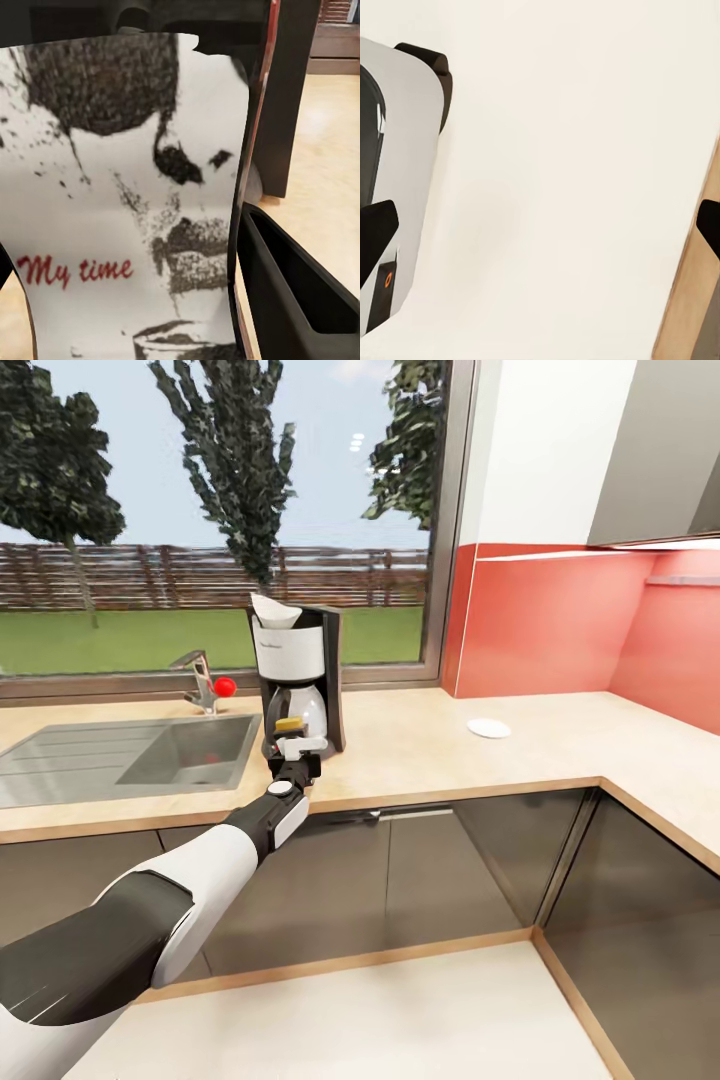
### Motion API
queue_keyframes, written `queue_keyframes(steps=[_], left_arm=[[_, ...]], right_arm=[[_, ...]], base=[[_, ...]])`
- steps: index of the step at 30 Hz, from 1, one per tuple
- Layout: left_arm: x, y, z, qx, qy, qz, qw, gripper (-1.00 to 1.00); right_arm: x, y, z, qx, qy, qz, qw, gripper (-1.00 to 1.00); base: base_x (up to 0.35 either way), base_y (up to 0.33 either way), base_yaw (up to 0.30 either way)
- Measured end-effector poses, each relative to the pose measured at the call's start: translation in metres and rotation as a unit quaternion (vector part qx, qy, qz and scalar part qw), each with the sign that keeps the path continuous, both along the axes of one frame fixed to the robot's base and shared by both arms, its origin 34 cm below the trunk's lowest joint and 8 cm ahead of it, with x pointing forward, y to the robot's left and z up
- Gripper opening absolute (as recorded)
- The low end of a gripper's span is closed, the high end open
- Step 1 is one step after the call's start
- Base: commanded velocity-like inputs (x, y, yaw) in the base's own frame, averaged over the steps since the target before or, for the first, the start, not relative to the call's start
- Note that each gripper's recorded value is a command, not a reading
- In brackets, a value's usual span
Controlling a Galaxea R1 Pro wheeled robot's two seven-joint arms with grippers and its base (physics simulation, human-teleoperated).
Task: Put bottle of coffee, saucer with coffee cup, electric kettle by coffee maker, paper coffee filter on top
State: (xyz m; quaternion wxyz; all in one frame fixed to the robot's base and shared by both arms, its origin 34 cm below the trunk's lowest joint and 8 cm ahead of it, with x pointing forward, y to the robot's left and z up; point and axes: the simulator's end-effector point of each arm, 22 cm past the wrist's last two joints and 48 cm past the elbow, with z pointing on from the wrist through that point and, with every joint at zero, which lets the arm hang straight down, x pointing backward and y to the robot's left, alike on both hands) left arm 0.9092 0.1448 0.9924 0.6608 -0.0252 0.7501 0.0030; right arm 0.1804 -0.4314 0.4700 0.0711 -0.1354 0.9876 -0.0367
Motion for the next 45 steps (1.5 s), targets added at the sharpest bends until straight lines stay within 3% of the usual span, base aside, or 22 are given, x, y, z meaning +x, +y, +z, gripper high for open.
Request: queue_keyframes(steps=[45], left_arm=[[0.0019, 0.0, -0.0101, 0.0, 0.007, 0.0, 1.0, -1.0]], right_arm=[[-0.0045, 0.0004, -0.0006, 0.0, 0.006, 0.0, 1.0, 1.0]], base=[[0.0, 0.0, 0.0]])
